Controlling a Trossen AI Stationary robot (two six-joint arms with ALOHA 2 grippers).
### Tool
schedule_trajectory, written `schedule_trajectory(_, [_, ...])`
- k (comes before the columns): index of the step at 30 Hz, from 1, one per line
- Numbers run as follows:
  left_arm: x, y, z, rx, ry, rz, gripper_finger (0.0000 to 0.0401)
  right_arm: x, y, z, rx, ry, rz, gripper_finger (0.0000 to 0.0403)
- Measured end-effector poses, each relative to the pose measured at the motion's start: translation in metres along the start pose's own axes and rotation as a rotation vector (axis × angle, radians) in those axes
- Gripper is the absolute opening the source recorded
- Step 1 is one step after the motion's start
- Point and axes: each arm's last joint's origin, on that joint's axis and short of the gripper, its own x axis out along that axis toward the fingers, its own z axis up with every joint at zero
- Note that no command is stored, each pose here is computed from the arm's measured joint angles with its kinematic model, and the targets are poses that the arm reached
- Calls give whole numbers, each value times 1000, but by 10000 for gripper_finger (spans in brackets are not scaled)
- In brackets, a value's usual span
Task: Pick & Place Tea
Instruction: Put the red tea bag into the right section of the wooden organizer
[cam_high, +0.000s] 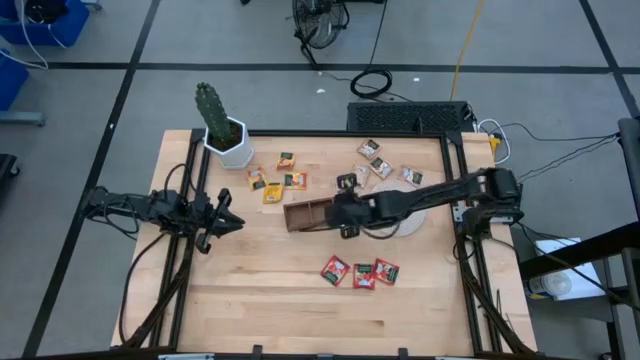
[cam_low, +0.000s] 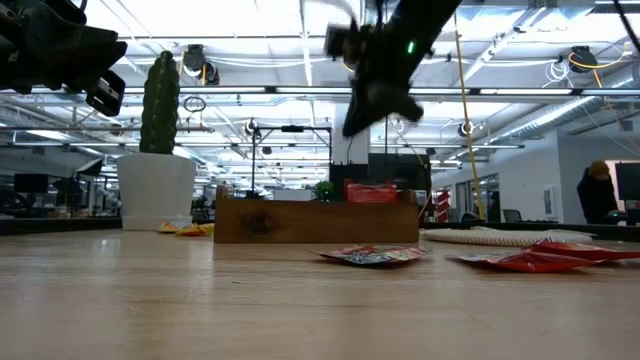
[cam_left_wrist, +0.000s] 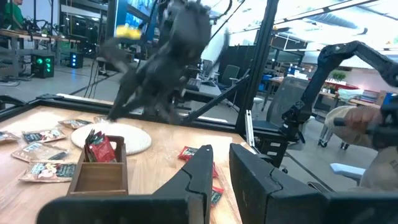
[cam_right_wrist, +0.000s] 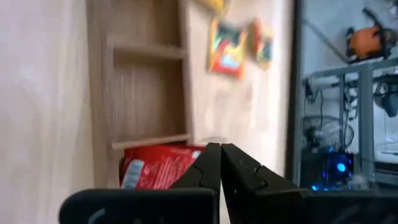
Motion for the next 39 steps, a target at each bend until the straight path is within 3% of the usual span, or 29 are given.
schedule_trajectory(5, [0, 0, 0, 0, 1, 0, 58, -48, -2, -4, 34, -150, 45, 0])
schedule_trajectory(10, [0, 0, 0, 0, 0, 0, 58, -84, 18, -26, 141, -332, 329, 0])
schedule_trajectory(16, [0, 0, 0, 0, 1, 0, 58, -92, 56, -49, 287, -679, 662, 5])
schedule_trajectory(19, [0, 0, 0, 0, -1, 0, 58, -91, 74, -62, 272, -778, 832, 36])
schedule_trajectory(22, [0, 0, 0, 0, 0, 0, 58, -92, 92, -72, 260, -809, 953, 98])
schedule_trajectory(26, [0, 0, 0, 0, 0, 0, 58, -96, 116, -80, 250, -714, 935, 206])
schedule_trajectory(30, [0, 0, 0, 0, 3, 1, 58, -99, 136, -93, 191, -430, 799, 283])
schedule_trajectory(34, [0, 0, 0, 0, 1, 0, 58, -100, 140, -106, 232, -140, 647, 301])
schedule_trajectory(39, [0, 0, -1, 0, 5, 1, 58, -87, 145, -112, 493, 100, 713, 286])
